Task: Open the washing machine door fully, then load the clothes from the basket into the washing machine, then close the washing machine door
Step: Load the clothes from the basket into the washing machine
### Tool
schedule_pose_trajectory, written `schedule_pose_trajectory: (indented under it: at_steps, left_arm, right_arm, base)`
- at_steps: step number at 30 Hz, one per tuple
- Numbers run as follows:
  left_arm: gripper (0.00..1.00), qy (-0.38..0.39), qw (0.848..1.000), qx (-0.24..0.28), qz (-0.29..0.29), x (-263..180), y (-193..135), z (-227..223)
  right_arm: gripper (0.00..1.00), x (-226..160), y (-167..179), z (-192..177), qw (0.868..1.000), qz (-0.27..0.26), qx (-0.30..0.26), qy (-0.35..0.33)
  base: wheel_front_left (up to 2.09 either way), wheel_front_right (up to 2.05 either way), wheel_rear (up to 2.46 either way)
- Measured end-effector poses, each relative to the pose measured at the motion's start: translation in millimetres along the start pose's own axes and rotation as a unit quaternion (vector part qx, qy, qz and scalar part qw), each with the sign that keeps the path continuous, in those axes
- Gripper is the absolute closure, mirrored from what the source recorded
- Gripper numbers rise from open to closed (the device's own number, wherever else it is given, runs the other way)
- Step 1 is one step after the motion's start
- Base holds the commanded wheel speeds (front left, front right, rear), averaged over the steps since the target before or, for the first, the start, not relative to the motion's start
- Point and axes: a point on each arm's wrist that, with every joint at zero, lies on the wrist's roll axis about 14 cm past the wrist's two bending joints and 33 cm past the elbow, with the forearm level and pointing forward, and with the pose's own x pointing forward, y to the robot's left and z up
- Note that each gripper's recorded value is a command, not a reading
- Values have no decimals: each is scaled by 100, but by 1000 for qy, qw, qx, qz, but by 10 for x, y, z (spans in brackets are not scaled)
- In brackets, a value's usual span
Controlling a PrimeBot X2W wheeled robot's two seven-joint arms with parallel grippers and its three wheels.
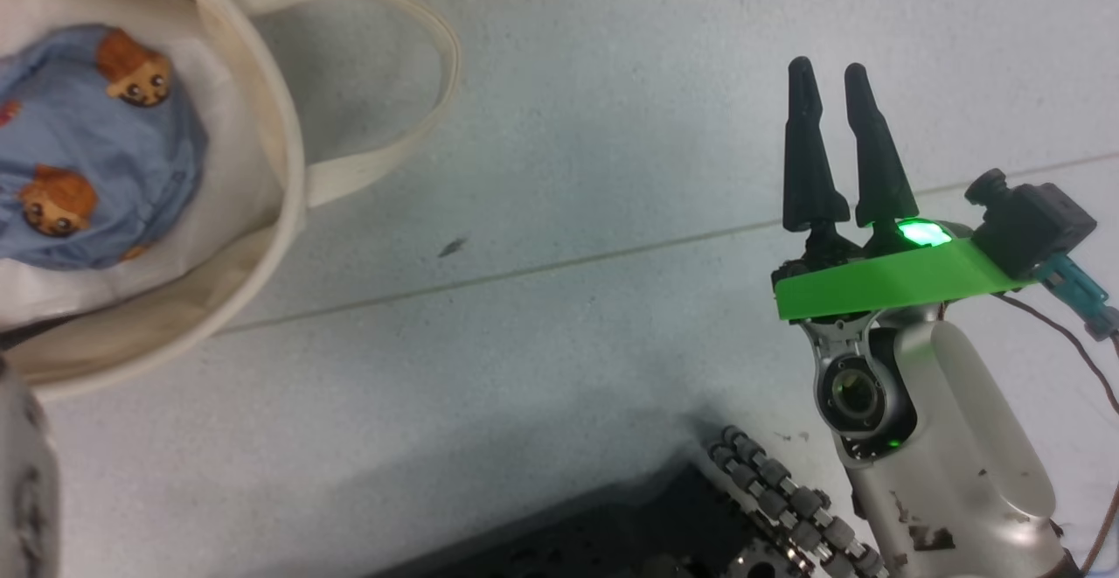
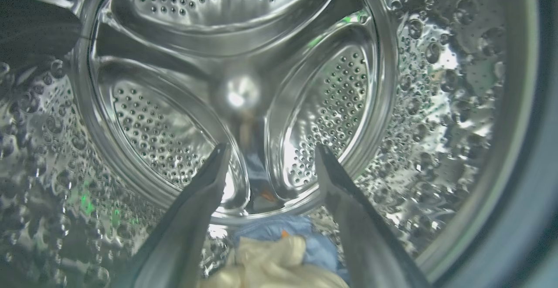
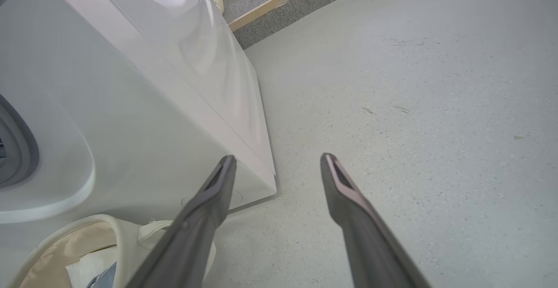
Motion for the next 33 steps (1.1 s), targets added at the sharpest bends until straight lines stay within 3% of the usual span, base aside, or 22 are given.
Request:
schedule_pose_trajectory:
  at_steps: [10, 14, 20, 26, 33]
  left_arm:
    - [0, 75, 996, -28, -28, -866, -280, 151]
    - [0, 87, 995, -55, -10, -1164, -248, 372]
    - [0, 127, 991, -49, 18, -2036, 13, 721]
    - [0, 139, 990, -34, 12, -2561, 59, 994]
    - [0, 157, 986, -51, 9, -2960, -11, 1097]
  right_arm:
    - [0, -120, 423, 472, 998, 49, -12, -49]
    - [0, -233, 580, 620, 996, 65, -22, -64]
    - [0, -625, 727, 916, 992, 71, -7, -102]
    - [0, -915, 818, 983, 990, 79, 0, -113]
    - [0, -1075, 947, 962, 989, 96, -5, -112]
  base:
    - [0, 0, 0]
    - [0, 0, 0]
    - [0, 0, 0]
    - [0, 0, 0]
    - [0, 0, 0]
